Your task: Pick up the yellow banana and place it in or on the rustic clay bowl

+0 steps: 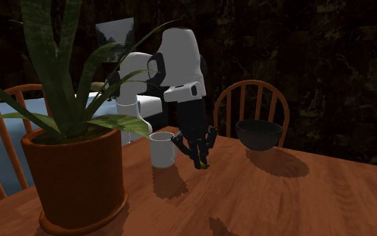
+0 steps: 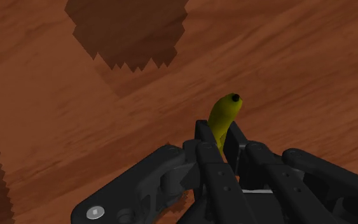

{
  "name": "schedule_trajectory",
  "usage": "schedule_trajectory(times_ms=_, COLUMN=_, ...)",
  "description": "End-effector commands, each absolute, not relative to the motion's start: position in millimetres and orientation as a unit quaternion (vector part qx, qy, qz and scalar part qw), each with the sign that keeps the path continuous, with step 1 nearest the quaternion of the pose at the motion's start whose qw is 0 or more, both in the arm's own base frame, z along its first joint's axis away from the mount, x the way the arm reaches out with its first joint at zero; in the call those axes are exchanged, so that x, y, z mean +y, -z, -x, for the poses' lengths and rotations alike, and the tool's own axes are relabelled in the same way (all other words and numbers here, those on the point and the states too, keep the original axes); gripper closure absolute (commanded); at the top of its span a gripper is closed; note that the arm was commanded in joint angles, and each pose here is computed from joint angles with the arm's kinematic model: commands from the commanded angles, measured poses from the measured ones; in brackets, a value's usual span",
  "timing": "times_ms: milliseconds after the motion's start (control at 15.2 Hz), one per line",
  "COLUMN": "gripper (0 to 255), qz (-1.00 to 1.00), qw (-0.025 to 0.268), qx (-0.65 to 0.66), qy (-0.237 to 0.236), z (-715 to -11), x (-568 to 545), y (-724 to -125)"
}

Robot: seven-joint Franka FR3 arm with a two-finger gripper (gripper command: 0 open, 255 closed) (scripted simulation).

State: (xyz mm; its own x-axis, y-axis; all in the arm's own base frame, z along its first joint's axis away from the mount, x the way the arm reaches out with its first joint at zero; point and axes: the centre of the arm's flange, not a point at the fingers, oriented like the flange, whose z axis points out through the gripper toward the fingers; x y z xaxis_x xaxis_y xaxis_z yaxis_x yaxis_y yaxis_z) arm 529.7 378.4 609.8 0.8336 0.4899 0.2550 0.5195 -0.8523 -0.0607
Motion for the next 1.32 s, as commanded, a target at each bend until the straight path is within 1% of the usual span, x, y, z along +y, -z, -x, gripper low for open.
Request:
schedule_trajectory(times_ms=0, gripper=255, qz=0.955, qw=0.064, qx=-0.264, qy=0.116, z=-530.8, x=378.7, y=-620.8)
schedule_trajectory(times_ms=1056, gripper=255, qz=0.955, qw=0.064, qx=-0.264, qy=0.116, z=-530.8, x=378.7, y=-701.1)
schedule_trajectory(times_ms=1254, gripper=255, qz=0.955, qw=0.064, qx=-0.264, qy=0.116, z=-500.2, x=403.8, y=-700.7)
